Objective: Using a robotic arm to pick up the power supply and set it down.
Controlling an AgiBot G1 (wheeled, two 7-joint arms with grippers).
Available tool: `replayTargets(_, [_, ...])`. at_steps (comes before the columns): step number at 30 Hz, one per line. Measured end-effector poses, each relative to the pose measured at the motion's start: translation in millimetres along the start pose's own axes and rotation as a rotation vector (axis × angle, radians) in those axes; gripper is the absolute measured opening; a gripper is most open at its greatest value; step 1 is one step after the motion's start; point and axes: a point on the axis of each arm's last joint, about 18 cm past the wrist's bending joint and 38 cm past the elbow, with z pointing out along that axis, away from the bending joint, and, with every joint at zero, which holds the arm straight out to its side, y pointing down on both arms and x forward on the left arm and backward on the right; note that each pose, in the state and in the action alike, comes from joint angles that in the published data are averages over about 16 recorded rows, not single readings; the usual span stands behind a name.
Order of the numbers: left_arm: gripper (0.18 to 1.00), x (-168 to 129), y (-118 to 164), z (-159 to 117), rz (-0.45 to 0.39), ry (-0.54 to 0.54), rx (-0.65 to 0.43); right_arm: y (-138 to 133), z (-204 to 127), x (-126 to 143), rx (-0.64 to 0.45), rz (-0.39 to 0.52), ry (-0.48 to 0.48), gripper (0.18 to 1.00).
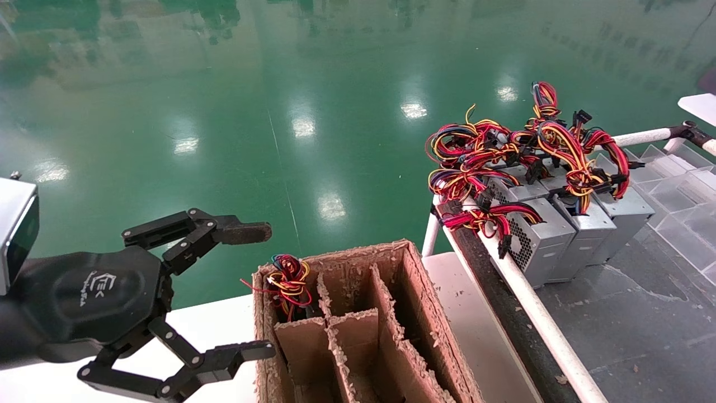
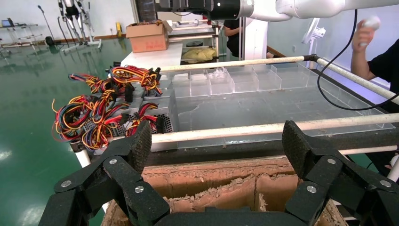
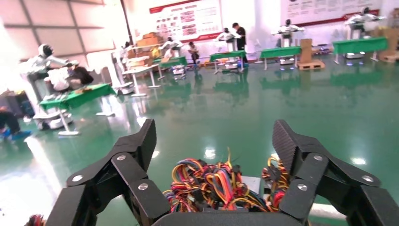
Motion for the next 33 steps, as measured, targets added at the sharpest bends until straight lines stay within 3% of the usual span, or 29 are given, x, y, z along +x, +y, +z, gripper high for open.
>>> replayTargets(9, [1.001,0,0,0,0.000,0.000,0.000,-2,14,-20,-0.032,-0.057,-0.094,0.932])
replayTargets(16, [1.001,0,0,0,0.000,0.000,0.000,0,26,-41,-0.060,-0.099,-0.179,0.982])
replayTargets(33, [1.001,0,0,0,0.000,0.000,0.000,13,50,-109,-0.120,-0.163,-0.419,1.001])
